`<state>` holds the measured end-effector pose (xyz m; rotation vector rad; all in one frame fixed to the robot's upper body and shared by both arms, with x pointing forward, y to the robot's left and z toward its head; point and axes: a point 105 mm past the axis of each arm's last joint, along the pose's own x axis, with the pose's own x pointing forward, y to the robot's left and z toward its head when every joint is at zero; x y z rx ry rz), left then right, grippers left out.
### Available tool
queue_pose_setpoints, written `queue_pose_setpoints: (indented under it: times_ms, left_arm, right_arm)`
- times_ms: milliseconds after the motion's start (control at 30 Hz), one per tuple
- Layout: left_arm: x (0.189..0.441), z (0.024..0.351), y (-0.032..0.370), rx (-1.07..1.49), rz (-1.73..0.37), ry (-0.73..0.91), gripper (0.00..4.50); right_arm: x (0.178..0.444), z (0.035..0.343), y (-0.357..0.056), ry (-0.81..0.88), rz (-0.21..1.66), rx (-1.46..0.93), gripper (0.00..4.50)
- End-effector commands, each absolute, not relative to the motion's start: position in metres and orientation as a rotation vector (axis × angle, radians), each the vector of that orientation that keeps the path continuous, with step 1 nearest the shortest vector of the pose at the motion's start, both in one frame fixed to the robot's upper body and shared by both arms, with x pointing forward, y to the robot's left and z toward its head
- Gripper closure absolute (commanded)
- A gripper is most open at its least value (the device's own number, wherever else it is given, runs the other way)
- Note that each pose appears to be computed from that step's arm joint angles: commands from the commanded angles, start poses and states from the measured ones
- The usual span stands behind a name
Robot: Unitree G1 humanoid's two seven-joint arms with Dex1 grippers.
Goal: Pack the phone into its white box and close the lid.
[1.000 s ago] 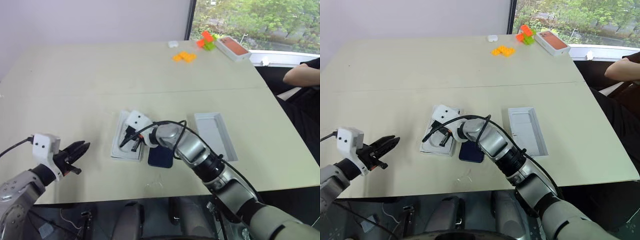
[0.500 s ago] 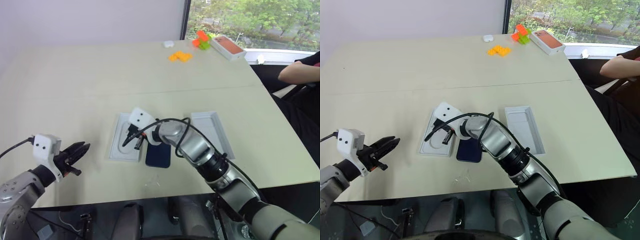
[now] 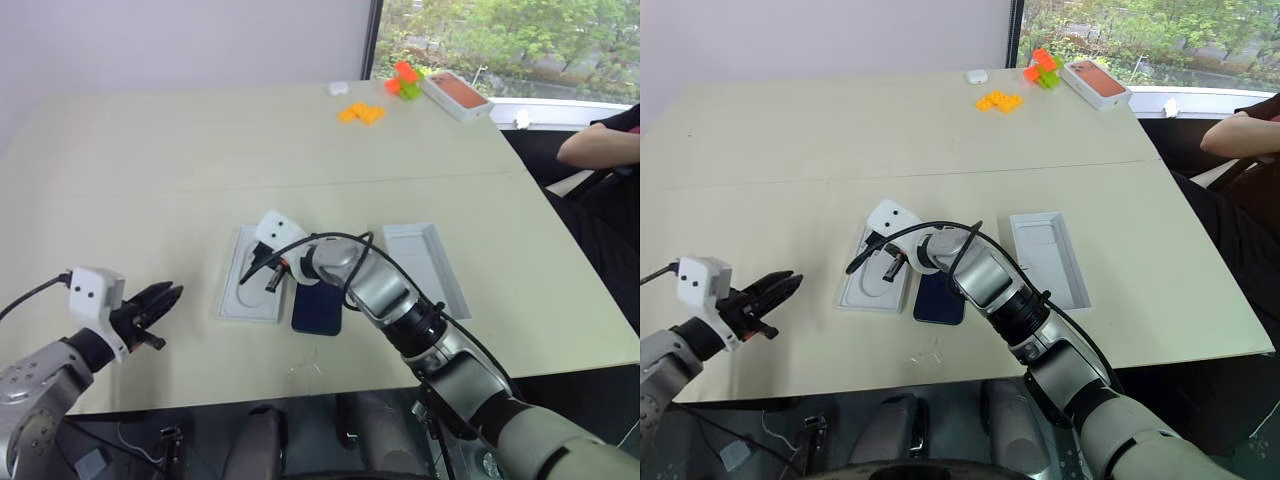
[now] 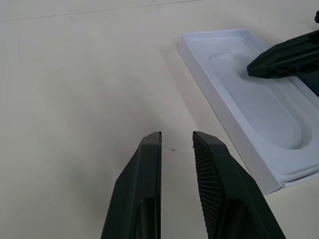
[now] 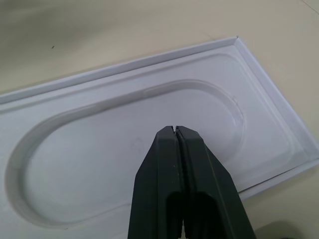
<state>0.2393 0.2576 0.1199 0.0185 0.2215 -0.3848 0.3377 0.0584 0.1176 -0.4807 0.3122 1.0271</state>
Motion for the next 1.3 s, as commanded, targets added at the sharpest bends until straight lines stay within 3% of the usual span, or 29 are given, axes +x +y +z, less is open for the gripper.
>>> queue_pose_setpoints:
  times_ms: [33,233,467,700,1067,1167,1267,1300]
  left_arm:
    - [0.240,0.127,0.250,0.036,-0.403,0.190,3.42]
    - [0.239,0.123,0.243,0.017,-0.414,0.197,3.42]
    - [0.233,0.116,0.250,0.029,-0.409,0.240,3.42]
    - [0.227,0.112,0.251,0.042,-0.444,0.280,3.42]
    - [0.219,0.108,0.251,0.038,-0.454,0.308,3.42]
    - [0.220,0.107,0.254,0.038,-0.437,0.310,3.42]
    - [0.222,0.104,0.256,0.045,-0.425,0.315,3.42]
    - [0.222,0.104,0.256,0.047,-0.423,0.315,3.42]
  right_arm:
    - [0.334,0.157,0.057,0.147,1.059,-0.441,4.42]
    - [0.324,0.186,0.018,0.030,1.072,-0.433,4.42]
    - [0.295,0.178,-0.021,0.045,1.179,-0.494,4.42]
    - [0.272,0.166,-0.027,0.069,1.304,-0.537,4.42]
    - [0.274,0.156,-0.017,0.118,1.322,-0.495,4.42]
    - [0.272,0.153,-0.009,0.137,1.346,-0.494,3.57]
    - [0.272,0.149,0.003,0.160,1.370,-0.503,2.17]
    - [0.271,0.146,0.007,0.169,1.391,-0.519,2.17]
